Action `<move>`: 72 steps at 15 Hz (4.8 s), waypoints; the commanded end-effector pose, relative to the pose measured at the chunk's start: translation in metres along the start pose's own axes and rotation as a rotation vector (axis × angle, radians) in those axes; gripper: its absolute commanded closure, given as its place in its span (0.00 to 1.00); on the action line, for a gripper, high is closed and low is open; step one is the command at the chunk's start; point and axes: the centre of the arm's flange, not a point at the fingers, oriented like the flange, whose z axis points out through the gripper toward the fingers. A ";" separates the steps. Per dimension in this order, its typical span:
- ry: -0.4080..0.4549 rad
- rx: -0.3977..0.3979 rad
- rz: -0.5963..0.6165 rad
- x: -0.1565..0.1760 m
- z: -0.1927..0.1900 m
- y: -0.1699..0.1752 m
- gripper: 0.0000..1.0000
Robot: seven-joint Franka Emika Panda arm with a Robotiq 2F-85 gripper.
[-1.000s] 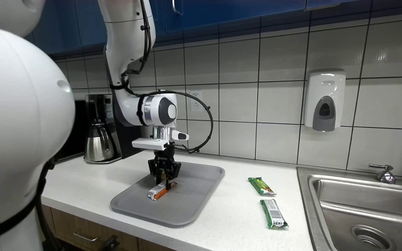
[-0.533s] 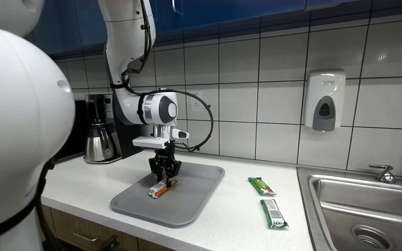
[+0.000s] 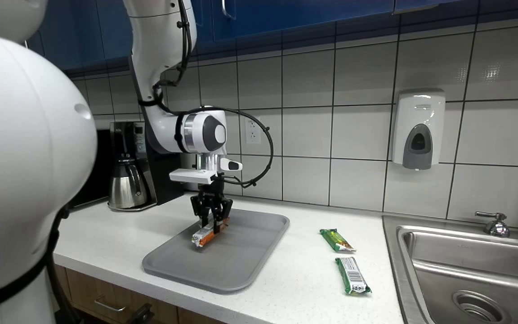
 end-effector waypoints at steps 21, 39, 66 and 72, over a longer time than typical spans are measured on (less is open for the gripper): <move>0.055 -0.005 -0.223 -0.060 -0.047 -0.119 0.82; 0.040 -0.012 -0.302 -0.066 -0.020 -0.213 0.82; 0.020 -0.009 -0.267 -0.046 -0.007 -0.230 0.00; 0.047 -0.019 -0.214 -0.040 -0.021 -0.208 0.00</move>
